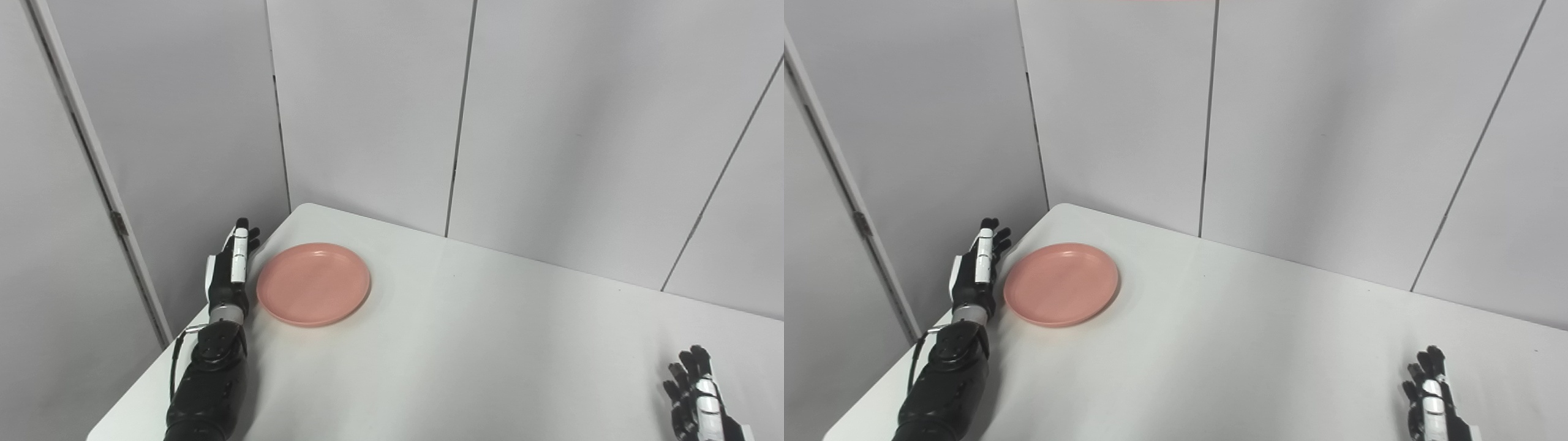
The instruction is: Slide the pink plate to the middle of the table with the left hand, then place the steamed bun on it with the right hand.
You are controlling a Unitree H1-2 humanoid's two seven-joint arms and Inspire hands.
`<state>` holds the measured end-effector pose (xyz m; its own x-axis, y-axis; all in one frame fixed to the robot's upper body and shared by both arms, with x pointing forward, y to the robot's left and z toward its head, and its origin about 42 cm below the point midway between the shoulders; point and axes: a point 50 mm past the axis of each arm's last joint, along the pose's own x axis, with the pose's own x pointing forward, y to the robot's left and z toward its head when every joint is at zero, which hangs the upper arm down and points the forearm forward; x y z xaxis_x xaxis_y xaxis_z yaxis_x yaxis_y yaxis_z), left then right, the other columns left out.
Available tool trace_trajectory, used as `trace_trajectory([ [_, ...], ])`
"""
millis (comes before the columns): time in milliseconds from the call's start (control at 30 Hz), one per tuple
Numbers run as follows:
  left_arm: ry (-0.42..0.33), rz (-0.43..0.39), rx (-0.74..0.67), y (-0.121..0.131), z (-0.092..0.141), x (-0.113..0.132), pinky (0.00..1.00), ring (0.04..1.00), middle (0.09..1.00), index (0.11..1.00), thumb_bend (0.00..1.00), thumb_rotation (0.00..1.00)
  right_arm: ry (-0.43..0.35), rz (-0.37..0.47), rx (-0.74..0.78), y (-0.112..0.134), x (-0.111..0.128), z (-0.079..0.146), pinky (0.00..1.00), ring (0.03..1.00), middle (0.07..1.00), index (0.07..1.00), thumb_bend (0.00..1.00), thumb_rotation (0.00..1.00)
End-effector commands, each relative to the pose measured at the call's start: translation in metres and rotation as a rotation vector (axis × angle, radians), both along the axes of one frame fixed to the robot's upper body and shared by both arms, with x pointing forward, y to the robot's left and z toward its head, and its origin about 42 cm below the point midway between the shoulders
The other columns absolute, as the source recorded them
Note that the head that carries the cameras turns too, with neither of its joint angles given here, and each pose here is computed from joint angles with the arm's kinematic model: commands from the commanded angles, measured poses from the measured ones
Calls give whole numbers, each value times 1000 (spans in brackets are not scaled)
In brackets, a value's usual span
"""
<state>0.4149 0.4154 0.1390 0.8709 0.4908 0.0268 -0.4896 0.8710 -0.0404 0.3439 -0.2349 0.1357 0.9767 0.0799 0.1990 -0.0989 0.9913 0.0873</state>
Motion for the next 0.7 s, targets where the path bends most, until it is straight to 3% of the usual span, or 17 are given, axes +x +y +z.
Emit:
trace_trajectory([
  [0,-5,-69,7,-6,16,15,972,899,880,886,785,1000,-3,-16,-4,-12,-5,-8,1000,1000,1000,1000,347,943],
  [167,10,-158,-36,-28,16,19,960,887,859,854,764,1000,-4,-20,-12,-12,-4,-7,1000,1000,1000,1000,361,928],
  [333,16,-210,-92,-54,13,25,884,855,835,832,774,1000,-10,-17,-7,-11,-4,-5,1000,1000,1000,1000,362,908],
  [467,6,-257,-72,-78,9,31,808,805,790,784,809,1000,-7,-22,-10,-11,-5,-5,1000,1000,1000,1000,360,898],
  [667,-19,-342,-47,-107,9,34,807,805,789,788,783,1000,-7,-14,0,-11,-5,-4,1000,1000,1000,1000,339,871],
])
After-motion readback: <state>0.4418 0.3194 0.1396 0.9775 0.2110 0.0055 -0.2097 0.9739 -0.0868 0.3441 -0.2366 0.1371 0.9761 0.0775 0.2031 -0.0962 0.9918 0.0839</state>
